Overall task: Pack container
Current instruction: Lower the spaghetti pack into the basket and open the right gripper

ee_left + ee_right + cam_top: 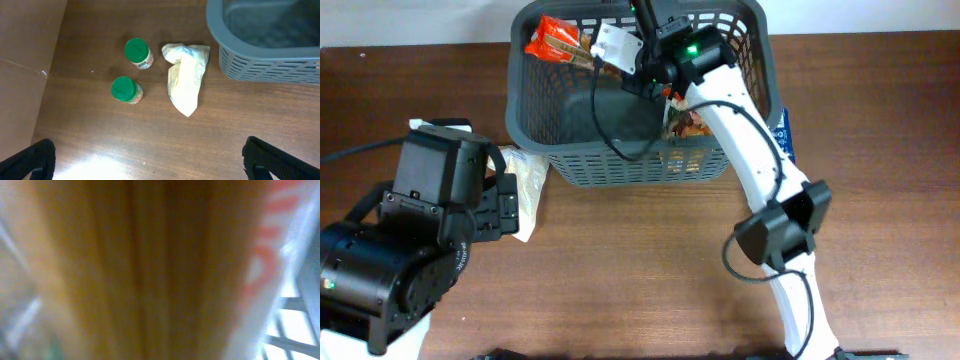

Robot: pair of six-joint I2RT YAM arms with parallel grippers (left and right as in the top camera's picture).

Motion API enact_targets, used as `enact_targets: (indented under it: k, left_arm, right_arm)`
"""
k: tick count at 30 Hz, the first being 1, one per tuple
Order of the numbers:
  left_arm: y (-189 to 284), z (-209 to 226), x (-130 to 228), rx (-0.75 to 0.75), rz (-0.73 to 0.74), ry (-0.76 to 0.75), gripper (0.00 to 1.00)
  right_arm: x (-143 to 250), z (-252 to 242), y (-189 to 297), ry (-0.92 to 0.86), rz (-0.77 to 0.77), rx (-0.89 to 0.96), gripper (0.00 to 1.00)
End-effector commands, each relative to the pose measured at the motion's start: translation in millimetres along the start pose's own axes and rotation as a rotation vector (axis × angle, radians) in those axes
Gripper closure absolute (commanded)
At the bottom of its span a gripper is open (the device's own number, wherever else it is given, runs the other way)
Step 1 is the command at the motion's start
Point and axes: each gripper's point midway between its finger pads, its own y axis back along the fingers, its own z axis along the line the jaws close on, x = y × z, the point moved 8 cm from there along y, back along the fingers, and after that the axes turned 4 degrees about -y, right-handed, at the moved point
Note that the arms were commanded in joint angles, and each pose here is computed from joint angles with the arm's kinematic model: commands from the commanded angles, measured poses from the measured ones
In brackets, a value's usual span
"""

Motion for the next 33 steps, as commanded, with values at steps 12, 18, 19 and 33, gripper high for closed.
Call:
enact_targets:
  k: [12, 18, 19, 33]
  left_arm:
    - [-1.5, 0.5, -0.4, -0.004, 0.004, 0.006, 0.01]
    - [-1.5, 0.5, -0.4, -0.004, 0.004, 0.006, 0.01]
    - [-1.5, 0.5, -0.4, -0.004, 0.004, 0.006, 0.01]
    - [-1.5, 0.5, -0.4, -0.004, 0.004, 0.006, 0.01]
  right_arm:
    - [48.0, 15.6, -61.6, -0.063, 0.087, -0.22, 0.9]
    - [33.1, -1.1, -35.1, -0.296, 0.074, -0.115, 0.48]
    - [29.1, -5.5, -25.3, -0.334, 0.066, -0.088, 0.37]
    - [48.4, -68.4, 247.2, -0.917, -0.196, 0.322, 0.32]
